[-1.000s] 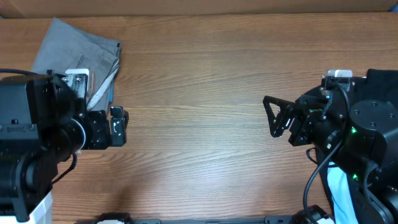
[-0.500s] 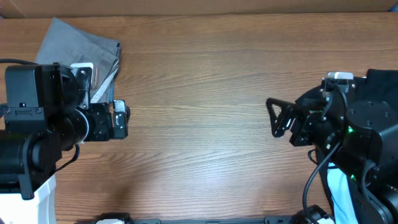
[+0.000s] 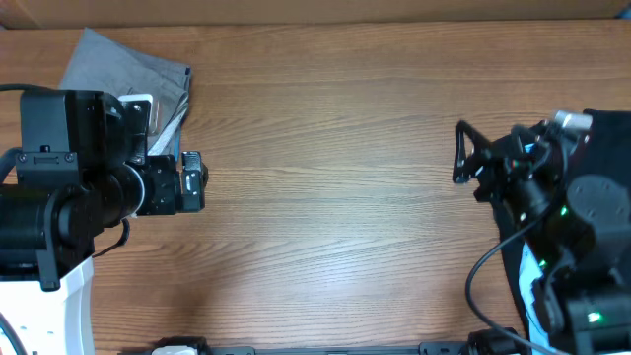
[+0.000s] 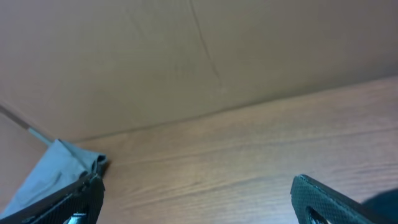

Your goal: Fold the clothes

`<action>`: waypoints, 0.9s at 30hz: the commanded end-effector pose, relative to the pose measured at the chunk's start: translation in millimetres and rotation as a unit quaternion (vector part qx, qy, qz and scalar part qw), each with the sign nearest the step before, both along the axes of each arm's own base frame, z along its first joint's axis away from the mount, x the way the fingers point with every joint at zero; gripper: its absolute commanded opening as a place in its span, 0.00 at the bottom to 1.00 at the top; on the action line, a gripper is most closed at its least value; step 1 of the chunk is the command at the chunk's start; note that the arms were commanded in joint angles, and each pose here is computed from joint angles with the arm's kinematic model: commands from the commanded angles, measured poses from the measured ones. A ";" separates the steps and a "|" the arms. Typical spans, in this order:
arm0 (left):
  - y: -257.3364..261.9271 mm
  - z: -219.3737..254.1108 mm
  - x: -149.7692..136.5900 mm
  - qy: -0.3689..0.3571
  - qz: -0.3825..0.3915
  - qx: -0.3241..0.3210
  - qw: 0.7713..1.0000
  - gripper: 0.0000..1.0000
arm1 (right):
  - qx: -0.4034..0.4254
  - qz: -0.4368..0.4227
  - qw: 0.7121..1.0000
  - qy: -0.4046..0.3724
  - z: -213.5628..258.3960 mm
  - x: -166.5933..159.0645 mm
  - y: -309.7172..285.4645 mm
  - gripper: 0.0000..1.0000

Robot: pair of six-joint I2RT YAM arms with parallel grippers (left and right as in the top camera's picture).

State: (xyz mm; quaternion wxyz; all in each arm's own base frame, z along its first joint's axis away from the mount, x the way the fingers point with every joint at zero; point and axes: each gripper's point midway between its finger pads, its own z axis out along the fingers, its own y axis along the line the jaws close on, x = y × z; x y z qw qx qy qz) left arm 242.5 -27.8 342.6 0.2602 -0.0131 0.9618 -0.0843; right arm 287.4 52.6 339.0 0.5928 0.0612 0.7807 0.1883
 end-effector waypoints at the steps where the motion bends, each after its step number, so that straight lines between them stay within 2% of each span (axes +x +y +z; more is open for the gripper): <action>1: -0.7 -2.6 2.6 0.006 0.004 -0.001 1.000 1.00 | -0.001 0.010 1.000 -0.020 -23.4 -18.5 -0.8 1.00; 7: -0.7 -5.4 5.5 0.012 0.004 -0.001 1.000 1.00 | -0.009 -0.029 0.999 -0.025 -87.7 -45.9 -17.2 1.00; 15: -0.8 -9.0 8.9 0.020 0.004 -0.001 1.000 1.00 | -0.002 -0.029 0.999 -0.028 -158.2 -54.7 -17.6 1.00; 19: -0.8 -10.2 10.1 0.023 0.004 -0.001 1.000 1.00 | 0.002 -0.029 0.998 -0.063 -172.8 -49.5 -17.0 1.00; 23: -0.8 -10.6 10.4 0.024 0.004 -0.001 1.000 1.00 | 0.008 -0.030 0.994 -0.108 -167.4 -43.4 -16.6 1.00; 27: -0.8 -10.7 10.5 0.024 0.004 -0.001 1.000 1.00 | 0.007 -0.034 0.994 -0.106 -167.7 -43.3 -18.1 1.00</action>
